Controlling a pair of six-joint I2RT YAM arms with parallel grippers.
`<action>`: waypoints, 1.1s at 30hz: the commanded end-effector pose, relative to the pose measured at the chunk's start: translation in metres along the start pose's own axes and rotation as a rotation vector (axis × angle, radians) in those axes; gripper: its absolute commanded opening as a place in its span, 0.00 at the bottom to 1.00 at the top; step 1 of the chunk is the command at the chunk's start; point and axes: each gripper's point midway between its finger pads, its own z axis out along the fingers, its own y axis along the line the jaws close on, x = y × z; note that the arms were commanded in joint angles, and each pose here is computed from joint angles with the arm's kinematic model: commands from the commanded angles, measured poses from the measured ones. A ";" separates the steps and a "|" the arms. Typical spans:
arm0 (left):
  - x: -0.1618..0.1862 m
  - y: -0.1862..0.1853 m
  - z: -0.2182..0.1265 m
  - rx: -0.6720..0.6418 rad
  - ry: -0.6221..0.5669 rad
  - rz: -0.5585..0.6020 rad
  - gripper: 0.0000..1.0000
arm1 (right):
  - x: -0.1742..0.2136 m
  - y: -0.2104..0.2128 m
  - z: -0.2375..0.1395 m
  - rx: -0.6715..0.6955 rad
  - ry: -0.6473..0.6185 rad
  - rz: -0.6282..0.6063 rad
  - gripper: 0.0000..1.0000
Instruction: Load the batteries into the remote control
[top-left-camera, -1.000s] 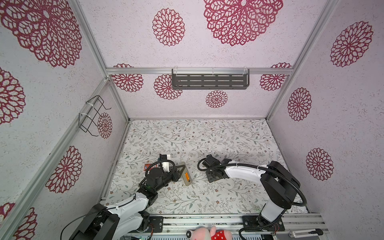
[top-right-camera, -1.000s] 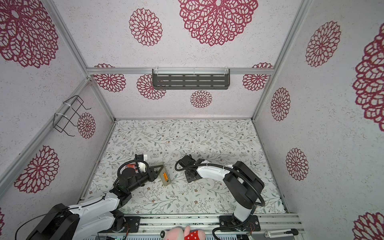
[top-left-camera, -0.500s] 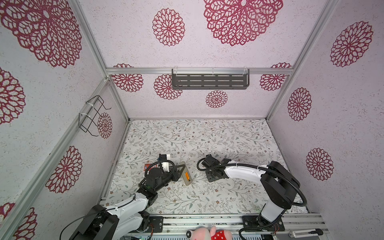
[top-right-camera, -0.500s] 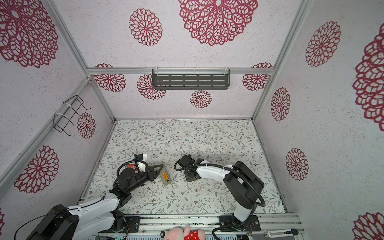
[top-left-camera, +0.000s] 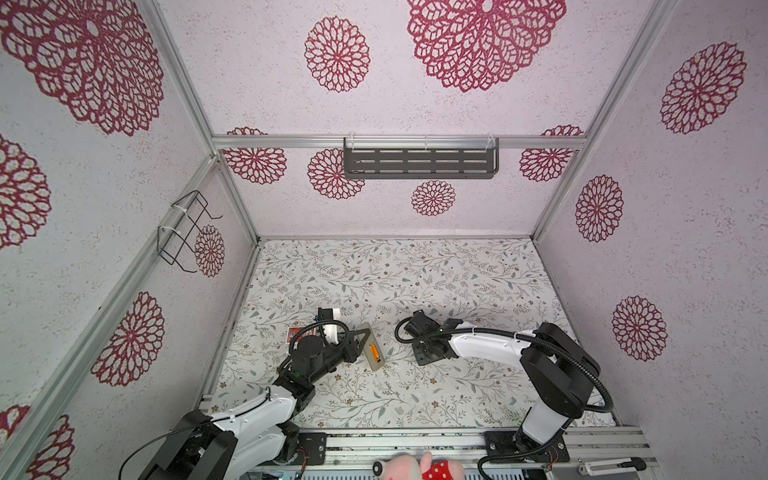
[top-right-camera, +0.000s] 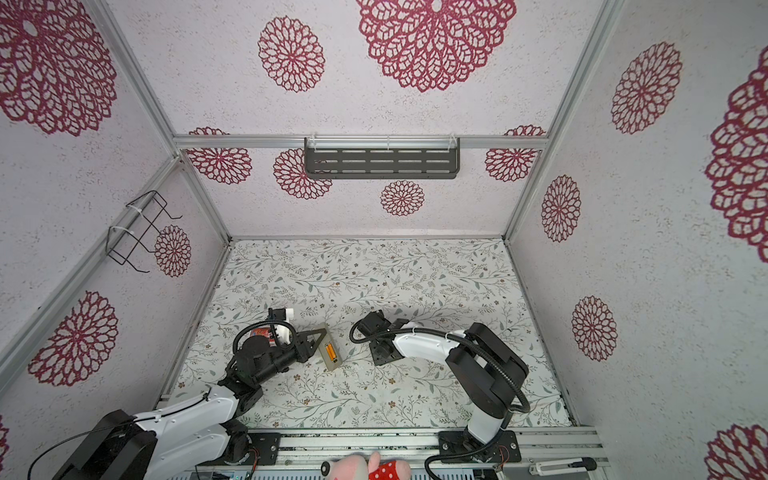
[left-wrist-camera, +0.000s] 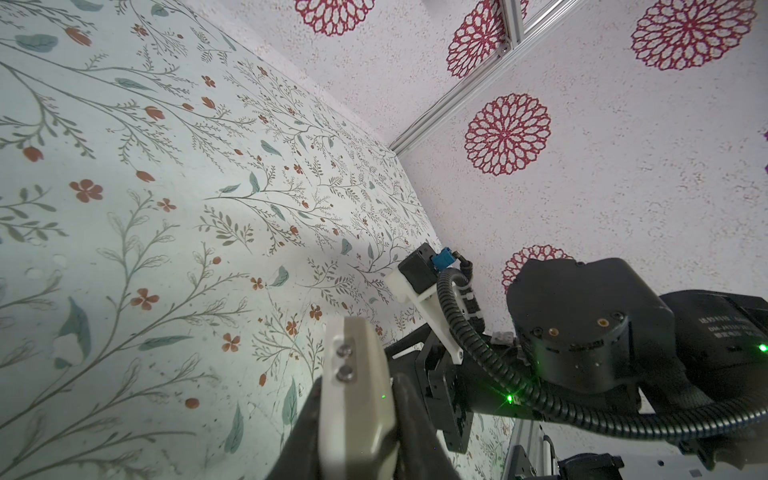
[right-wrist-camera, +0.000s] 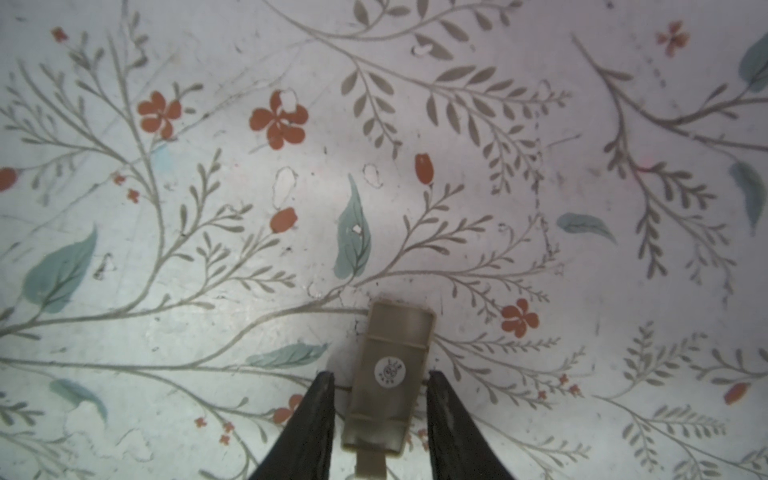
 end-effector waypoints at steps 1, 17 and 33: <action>-0.009 -0.009 -0.002 0.039 -0.033 0.017 0.00 | 0.008 -0.001 0.001 0.005 0.021 0.012 0.38; -0.008 -0.009 -0.001 0.042 -0.028 0.013 0.00 | 0.009 -0.002 -0.002 0.011 0.014 0.016 0.33; -0.007 -0.009 0.000 0.049 -0.026 0.009 0.00 | 0.001 0.000 -0.012 0.029 -0.013 0.007 0.44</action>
